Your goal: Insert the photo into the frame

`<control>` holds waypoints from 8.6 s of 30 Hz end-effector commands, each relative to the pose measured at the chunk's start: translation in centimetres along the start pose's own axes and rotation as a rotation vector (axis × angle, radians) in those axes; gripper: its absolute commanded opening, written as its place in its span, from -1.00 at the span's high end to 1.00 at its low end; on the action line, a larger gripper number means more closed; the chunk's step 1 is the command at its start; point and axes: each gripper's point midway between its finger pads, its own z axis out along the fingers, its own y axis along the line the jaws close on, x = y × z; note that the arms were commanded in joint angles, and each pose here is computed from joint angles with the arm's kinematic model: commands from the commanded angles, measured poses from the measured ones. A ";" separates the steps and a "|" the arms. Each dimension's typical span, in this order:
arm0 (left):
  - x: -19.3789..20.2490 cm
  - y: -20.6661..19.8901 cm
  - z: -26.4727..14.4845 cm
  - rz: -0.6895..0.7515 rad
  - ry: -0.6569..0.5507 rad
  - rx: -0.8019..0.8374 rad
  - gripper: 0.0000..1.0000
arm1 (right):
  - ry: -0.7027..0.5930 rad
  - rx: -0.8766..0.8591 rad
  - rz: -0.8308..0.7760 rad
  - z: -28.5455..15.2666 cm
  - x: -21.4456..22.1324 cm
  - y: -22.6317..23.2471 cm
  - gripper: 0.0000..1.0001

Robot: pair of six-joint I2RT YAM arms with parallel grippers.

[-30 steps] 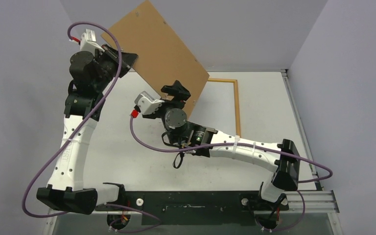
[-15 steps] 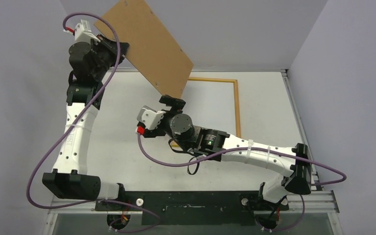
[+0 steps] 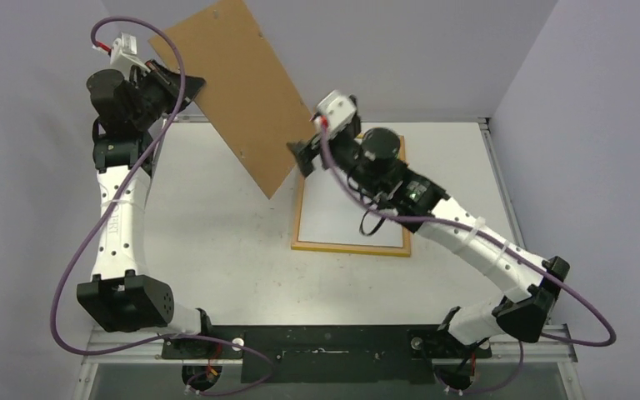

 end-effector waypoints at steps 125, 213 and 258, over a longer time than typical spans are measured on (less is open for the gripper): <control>39.3 14.6 6.3 -0.382 0.796 -0.138 -0.06 | -0.026 0.365 1.465 -4.0 30.5 -23.9 1.00; 44.0 14.6 5.7 -0.374 0.951 -0.180 0.56 | 0.595 0.609 1.334 -7.6 41.9 -19.2 -0.37; 42.9 13.9 6.0 -0.356 0.944 -0.182 0.57 | 0.837 0.625 1.202 -9.6 39.6 -19.8 -0.26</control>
